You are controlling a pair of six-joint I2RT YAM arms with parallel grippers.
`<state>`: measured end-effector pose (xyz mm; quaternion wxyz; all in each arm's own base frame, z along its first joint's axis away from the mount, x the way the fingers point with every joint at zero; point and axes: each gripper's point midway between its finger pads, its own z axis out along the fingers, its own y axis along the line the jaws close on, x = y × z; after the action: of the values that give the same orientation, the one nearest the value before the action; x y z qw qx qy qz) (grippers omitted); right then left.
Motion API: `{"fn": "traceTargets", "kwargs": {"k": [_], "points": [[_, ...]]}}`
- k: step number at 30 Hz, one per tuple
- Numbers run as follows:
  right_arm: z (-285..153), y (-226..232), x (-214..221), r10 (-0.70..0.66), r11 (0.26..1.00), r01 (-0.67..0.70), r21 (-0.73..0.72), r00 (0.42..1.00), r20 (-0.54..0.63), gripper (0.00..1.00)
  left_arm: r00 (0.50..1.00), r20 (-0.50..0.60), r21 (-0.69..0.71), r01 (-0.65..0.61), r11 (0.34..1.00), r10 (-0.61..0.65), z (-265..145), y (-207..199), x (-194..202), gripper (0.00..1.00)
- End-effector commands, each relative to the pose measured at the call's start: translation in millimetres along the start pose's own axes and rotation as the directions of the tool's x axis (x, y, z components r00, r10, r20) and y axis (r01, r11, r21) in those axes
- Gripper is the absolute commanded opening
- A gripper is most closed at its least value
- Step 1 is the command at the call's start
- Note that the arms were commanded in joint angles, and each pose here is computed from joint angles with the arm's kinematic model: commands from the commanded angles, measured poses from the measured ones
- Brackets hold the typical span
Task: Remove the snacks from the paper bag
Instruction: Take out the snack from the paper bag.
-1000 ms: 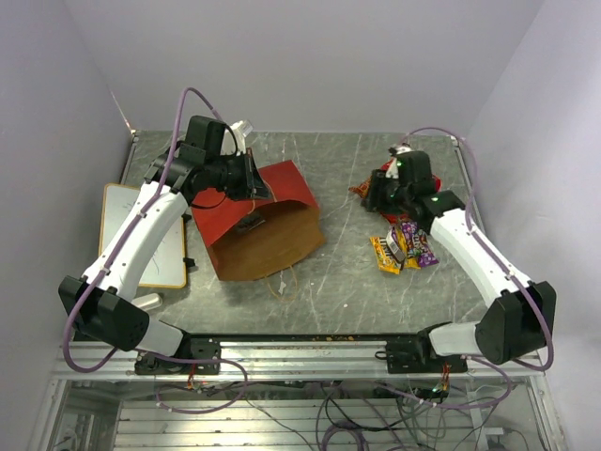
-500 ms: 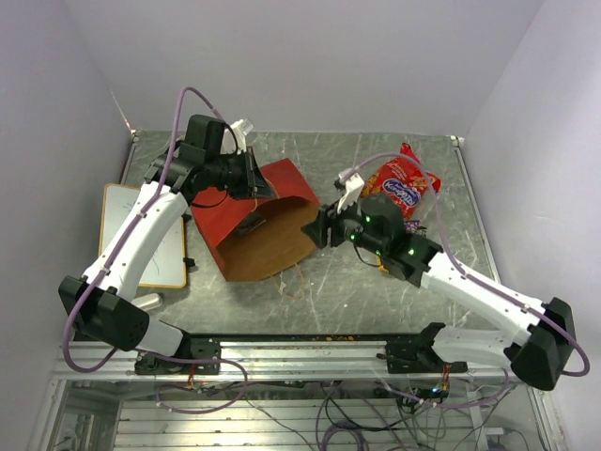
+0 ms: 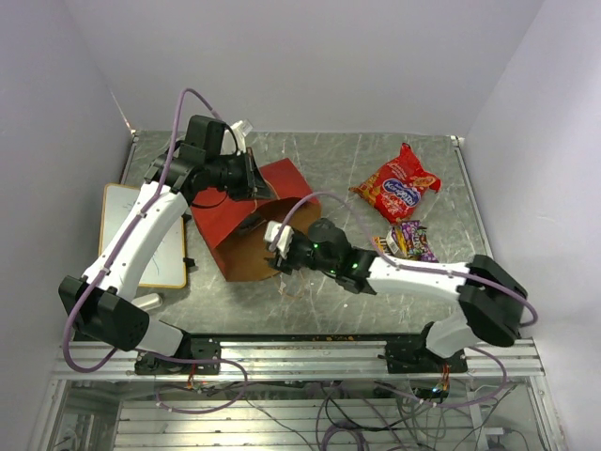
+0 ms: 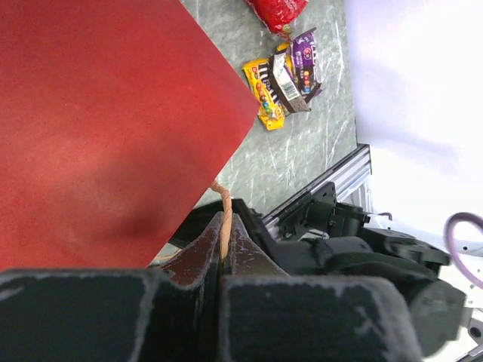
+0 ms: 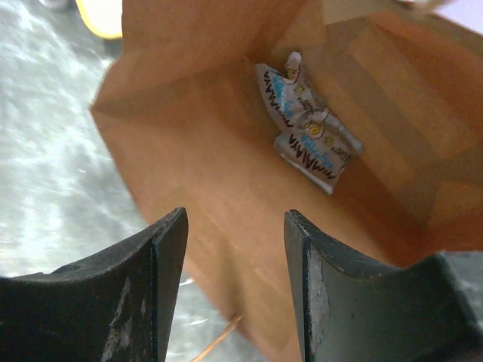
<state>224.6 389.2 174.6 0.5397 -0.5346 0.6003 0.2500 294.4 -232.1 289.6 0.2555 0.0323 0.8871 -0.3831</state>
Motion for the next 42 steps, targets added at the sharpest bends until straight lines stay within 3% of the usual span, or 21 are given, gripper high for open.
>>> {"fn": "traceTargets", "kwargs": {"k": [1,6,16,20,30,42], "points": [[25,-23,-6,-0.382,0.923,0.375,0.088,0.921,0.079,0.54,1.0,0.026,-0.013,0.001,1.0,-0.001,-13,-6,-8,0.07],[60,-42,29,-0.586,0.811,0.585,0.017,0.811,0.009,0.55,1.0,0.018,-0.035,0.004,0.999,-0.004,-14,-6,-12,0.07],[111,-57,79,-0.719,0.679,0.702,-0.216,0.695,0.0,0.54,0.998,-0.042,-0.039,-0.04,0.998,0.038,-17,-9,-11,0.07],[115,-50,95,-0.737,0.641,0.702,-0.309,0.675,0.005,0.53,0.997,-0.054,-0.035,-0.055,0.998,0.053,-19,-9,-8,0.07],[128,-54,119,-0.776,0.597,0.718,-0.357,0.63,-0.03,0.52,0.995,-0.072,-0.002,-0.066,0.998,0.066,-18,-12,-4,0.07],[150,-72,134,-0.846,0.527,0.783,-0.332,0.522,-0.111,0.47,0.996,-0.073,0.025,-0.051,0.998,0.052,-22,-18,0,0.07]]}}
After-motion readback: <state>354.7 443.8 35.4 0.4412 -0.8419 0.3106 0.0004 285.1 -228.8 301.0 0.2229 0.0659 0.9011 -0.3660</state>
